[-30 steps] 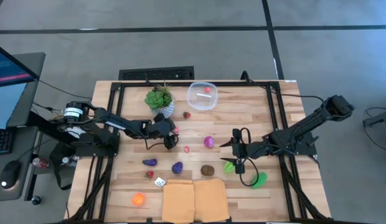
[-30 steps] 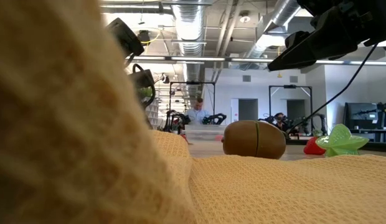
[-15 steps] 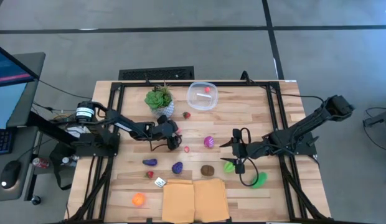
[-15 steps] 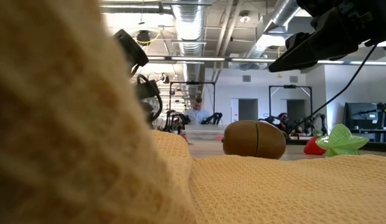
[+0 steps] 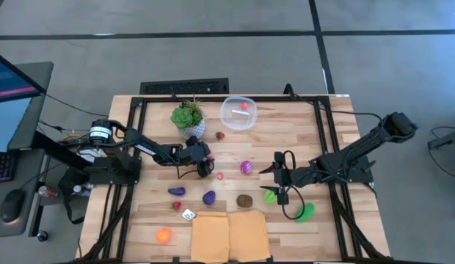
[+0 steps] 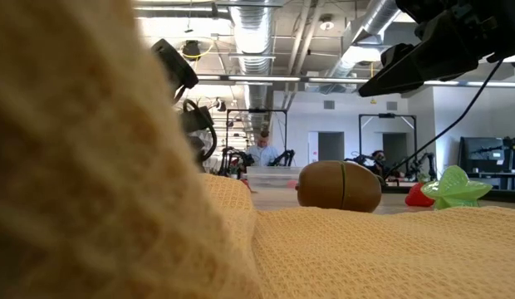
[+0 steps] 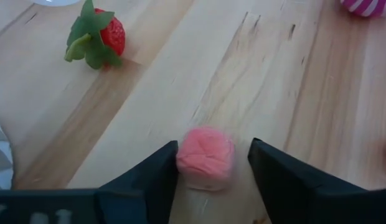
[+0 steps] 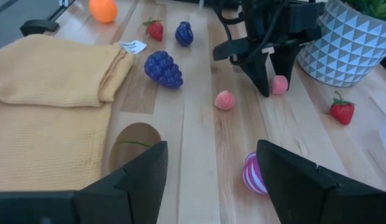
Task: Pick and placing Produce into tupperware
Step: Put the top peach into the transparent bin
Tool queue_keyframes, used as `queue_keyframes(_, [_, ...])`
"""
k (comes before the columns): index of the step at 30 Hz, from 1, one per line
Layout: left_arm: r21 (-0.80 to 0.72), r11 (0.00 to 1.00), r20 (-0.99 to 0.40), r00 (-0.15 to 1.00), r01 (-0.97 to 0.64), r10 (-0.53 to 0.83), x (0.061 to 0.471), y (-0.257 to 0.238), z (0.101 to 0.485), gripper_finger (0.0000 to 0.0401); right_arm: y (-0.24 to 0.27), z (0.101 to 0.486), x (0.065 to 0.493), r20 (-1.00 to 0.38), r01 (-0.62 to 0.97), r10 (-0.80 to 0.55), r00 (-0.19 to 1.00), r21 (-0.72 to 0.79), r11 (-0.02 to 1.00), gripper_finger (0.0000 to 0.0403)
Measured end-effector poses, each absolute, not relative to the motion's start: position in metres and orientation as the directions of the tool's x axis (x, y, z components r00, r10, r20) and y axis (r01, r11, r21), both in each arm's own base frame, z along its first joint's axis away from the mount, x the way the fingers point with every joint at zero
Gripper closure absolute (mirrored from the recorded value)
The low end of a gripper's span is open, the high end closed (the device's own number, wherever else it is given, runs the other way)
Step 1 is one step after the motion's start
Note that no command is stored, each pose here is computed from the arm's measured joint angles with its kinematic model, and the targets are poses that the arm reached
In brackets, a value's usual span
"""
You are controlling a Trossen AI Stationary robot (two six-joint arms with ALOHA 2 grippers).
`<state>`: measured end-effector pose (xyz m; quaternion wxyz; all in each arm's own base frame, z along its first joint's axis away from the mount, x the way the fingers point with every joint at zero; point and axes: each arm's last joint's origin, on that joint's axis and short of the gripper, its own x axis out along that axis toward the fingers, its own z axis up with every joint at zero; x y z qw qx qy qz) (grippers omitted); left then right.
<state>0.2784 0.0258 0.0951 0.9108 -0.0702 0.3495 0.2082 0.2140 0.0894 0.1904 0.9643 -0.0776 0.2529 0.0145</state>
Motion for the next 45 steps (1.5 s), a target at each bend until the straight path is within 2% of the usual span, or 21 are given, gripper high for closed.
queue_keyframes(6, [0.015,0.904,-0.667,0.669,-0.426,0.327,0.278,0.026,0.095,0.0258,0.089,0.19,0.214,-0.49,-0.064,-0.011,0.872,-0.137,0.989,0.0133])
queue_keyframes(16, [0.017,0.903,-0.664,0.671,-0.43,0.331,0.278,0.026,0.095,0.0286,0.089,0.19,0.214,-0.49,-0.064,-0.011,0.872,-0.136,0.989,0.0133])
queue_keyframes(26, [0.009,0.911,-0.653,0.688,-0.412,0.317,0.283,0.02,0.103,0.0288,0.089,0.19,0.214,-0.493,-0.064,-0.012,0.87,-0.137,0.988,0.0133])
queue_keyframes(37, [-0.003,0.924,-0.577,0.755,-0.383,0.311,0.315,0.017,0.141,0.0289,0.089,0.189,0.213,-0.5,-0.065,-0.014,0.866,-0.141,0.988,0.0133])
queue_keyframes(45, [0.018,0.911,-0.478,0.797,-0.413,0.371,0.338,0.02,0.173,0.0289,0.089,0.189,0.213,-0.502,-0.066,-0.014,0.865,-0.141,0.988,0.0133])
